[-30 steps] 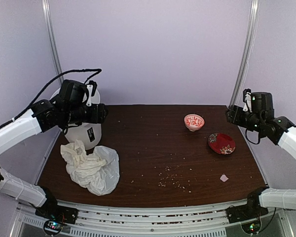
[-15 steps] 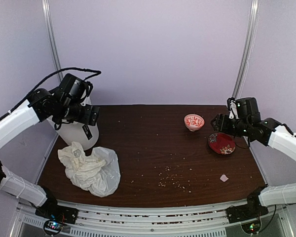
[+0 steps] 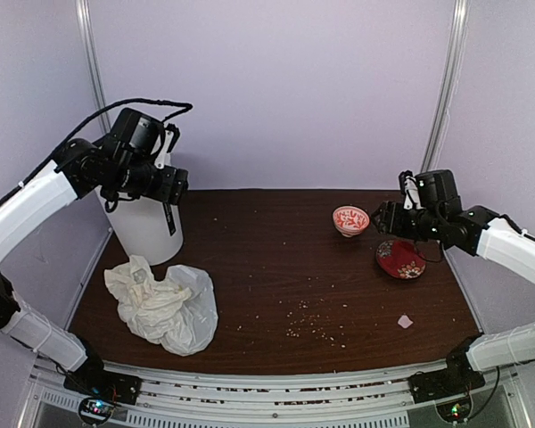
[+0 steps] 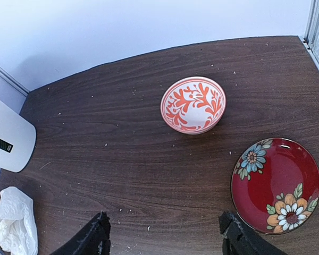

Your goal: Put the trash bags into the trash bin

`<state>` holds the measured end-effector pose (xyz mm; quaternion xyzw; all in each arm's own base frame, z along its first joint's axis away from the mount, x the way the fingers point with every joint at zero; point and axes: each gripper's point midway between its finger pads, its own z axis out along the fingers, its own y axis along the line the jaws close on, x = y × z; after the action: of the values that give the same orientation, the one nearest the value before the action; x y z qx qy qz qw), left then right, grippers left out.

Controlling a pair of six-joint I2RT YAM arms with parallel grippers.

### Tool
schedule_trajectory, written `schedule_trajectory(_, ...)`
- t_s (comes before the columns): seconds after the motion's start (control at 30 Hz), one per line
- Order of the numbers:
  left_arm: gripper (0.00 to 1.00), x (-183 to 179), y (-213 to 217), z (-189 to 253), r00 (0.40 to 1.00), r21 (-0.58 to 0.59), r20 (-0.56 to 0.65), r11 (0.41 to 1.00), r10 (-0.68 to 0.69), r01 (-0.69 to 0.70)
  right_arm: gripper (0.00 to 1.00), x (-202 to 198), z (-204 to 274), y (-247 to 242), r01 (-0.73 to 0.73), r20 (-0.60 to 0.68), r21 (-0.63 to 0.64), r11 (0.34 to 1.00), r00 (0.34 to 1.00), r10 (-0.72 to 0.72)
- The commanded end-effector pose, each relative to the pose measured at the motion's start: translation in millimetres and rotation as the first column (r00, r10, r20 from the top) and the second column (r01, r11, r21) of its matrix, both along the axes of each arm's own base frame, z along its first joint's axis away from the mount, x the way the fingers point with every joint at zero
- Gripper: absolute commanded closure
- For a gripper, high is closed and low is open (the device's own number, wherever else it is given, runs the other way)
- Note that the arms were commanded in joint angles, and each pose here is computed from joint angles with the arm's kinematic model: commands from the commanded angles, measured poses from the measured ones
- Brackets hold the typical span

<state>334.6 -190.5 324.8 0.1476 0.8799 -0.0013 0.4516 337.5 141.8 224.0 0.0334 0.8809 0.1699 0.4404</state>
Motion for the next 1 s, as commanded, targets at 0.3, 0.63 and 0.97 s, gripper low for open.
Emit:
schedule_trajectory(0.3, 0.16, -94.9, -54.6, -130.2, 0.885, 0.033, -0.432, 0.978, -0.172, 0.207, 0.3, -20.5, -26.4, 16.3, -0.078, -0.07, 0.036, 0.996, 0.994, 0.081)
schedule_trajectory(0.63, 0.12, -79.3, -67.3, -170.3, 0.821, 0.105, -0.57, 0.987, -0.042, 0.124, 0.31, -22.0, -33.6, 25.6, -0.106, -0.074, 0.053, 0.993, 0.991, 0.11)
schedule_trajectory(0.97, 0.17, -65.0, -42.8, -189.6, 0.854, 0.283, -0.516, 0.955, 0.072, 0.091, 0.31, -16.2, -32.8, 47.2, -0.161, -0.095, 0.096, 0.982, 0.981, 0.17)
